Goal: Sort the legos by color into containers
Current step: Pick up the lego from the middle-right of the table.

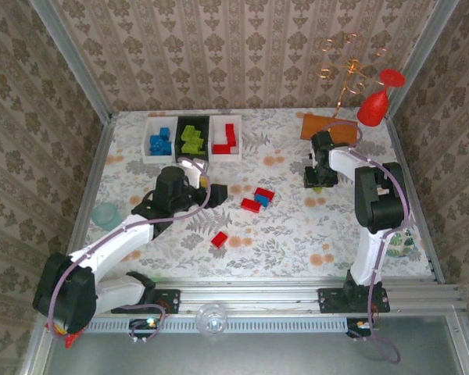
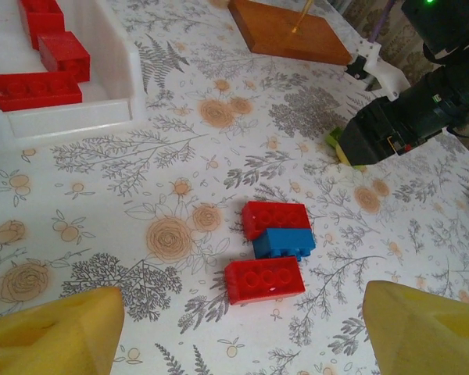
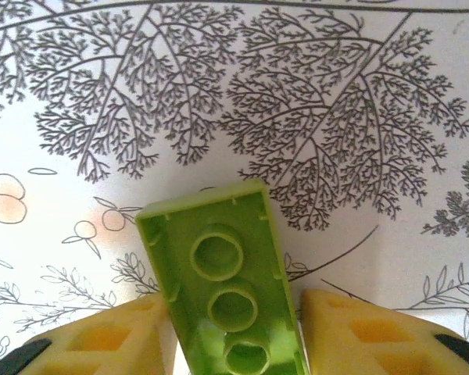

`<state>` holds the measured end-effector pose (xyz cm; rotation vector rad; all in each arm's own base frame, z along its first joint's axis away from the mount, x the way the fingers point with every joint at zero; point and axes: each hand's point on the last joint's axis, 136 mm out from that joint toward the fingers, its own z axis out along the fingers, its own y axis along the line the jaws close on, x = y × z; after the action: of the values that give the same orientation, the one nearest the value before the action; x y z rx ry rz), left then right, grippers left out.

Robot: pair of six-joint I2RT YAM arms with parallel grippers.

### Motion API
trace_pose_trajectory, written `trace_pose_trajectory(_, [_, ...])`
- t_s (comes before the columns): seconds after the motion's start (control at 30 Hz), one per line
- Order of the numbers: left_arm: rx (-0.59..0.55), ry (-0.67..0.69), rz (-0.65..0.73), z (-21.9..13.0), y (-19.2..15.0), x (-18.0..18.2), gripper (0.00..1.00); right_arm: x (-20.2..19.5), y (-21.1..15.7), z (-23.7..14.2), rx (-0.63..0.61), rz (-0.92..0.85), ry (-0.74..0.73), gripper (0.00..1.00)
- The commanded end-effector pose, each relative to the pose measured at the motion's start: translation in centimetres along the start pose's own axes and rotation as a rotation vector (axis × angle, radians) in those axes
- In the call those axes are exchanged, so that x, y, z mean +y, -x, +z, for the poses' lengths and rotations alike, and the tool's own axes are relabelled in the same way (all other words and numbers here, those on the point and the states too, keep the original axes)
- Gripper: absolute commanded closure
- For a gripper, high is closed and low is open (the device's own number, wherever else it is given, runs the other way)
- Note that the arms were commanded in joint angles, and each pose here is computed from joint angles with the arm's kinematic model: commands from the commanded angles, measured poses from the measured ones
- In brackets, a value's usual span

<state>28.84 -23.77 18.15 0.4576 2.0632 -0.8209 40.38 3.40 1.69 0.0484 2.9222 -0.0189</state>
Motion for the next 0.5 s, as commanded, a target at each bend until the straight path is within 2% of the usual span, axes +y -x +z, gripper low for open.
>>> trace_pose_trajectory(0.0, [-0.019, 0.013, 0.024, -0.6, 0.5, 0.3, 0.19, 0.9, 0.3, 0.8, 0.024, -0.009, 0.058, 0.58])
trace_pose_trajectory(0.13, [-0.022, 0.036, 0.023, -1.1, 0.3, 0.9, 0.19, 2.4, 1.4, -1.4, -0.061, -0.012, 0.118, 0.61])
trace_pose_trajectory(0.2, [-0.027, 0.066, 0.012, -1.5, 0.2, 1.8, 0.18, 4.8, 1.6, -3.6, -0.126, -0.035, 0.184, 0.61])
trace_pose_trajectory(0.3, [-0.046, 0.125, -0.032, -2.5, 0.1, 3.8, 0.18, 10.6, 2.9, -7.4, -0.264, -0.101, 0.308, 0.61])
trace_pose_trajectory(0.47, [-0.135, 0.238, -0.135, -4.9, 0.5, 7.8, 0.18, 20.9, 4.2, -12.3, -0.425, -0.206, 0.493, 0.62])
